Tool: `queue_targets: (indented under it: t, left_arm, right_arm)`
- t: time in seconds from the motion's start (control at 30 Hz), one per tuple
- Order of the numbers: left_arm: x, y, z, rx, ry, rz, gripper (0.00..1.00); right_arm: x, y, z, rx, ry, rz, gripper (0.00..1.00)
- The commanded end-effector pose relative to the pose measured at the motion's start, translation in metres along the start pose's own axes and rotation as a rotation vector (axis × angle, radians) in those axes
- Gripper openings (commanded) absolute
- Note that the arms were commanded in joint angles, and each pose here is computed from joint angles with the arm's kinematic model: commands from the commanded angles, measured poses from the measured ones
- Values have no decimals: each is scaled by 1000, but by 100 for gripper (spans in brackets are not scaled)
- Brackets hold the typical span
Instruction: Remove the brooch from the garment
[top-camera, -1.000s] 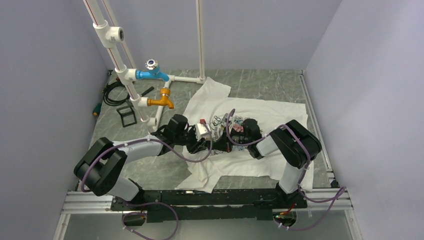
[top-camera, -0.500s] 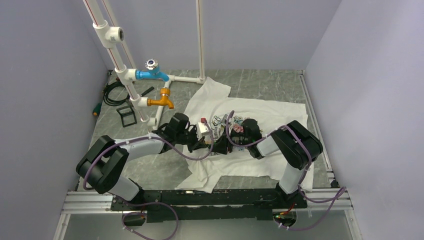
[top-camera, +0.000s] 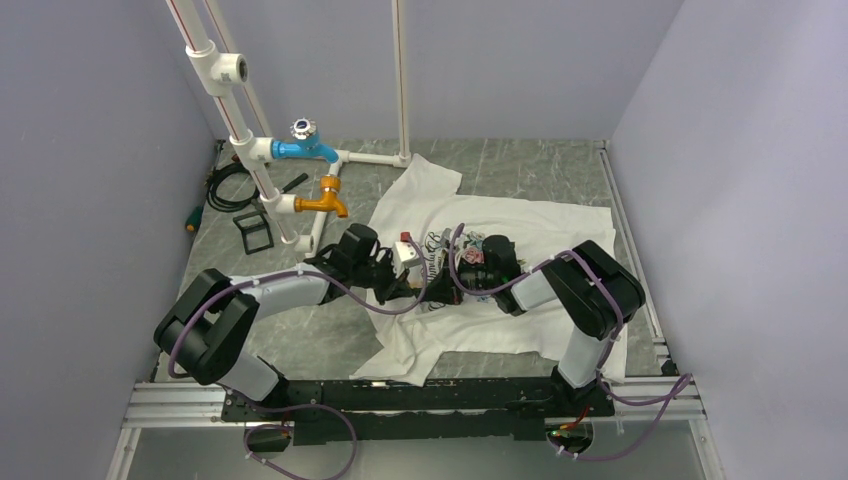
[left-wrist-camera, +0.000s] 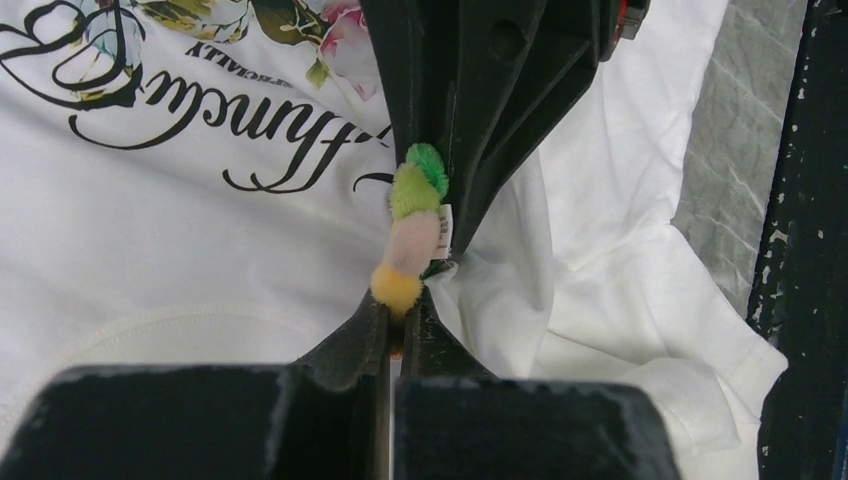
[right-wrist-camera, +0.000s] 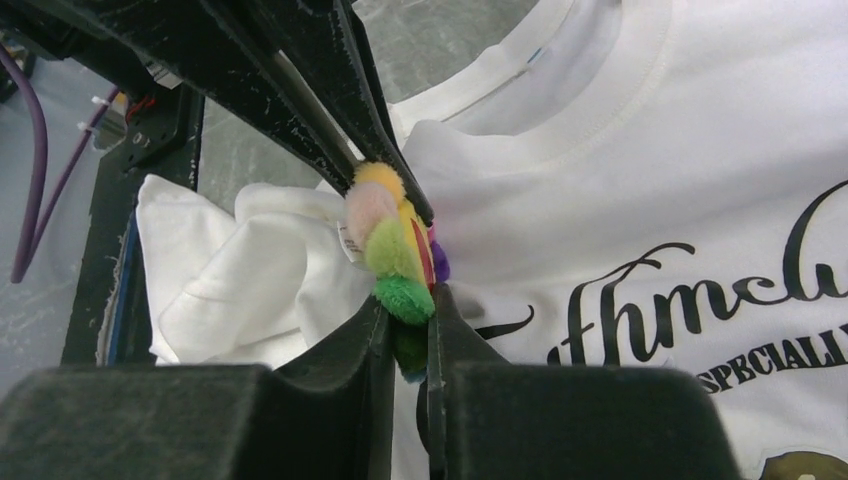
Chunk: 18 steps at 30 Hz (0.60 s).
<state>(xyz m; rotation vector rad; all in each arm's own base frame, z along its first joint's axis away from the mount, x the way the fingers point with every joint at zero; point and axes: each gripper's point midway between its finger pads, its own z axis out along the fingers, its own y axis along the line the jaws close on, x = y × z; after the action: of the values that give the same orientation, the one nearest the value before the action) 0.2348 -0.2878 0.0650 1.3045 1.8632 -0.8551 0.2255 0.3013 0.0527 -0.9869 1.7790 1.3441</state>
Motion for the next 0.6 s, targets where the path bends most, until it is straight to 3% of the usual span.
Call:
queue_targets:
  t: [0.0, 0.13, 0.27, 0.4, 0.57]
  left_arm:
    - [-19, 2, -1, 17, -42, 5, 0]
    - [-23, 3, -4, 16, -48, -26, 22]
    - [-31, 1, -14, -9, -95, 13, 30]
    - [-30, 5, -22, -62, -105, 39, 46]
    - [-42, 4, -24, -54, -128, 37, 46]
  right_arm:
    - [-14, 4, 1, -19, -27, -70, 5]
    - [-17, 4, 2, -19, -38, -53, 0]
    - [-18, 4, 4, -28, -45, 6, 0]
    - [-21, 8, 7, -57, -67, 62, 0]
    - [-24, 10, 10, -90, -68, 120, 0]
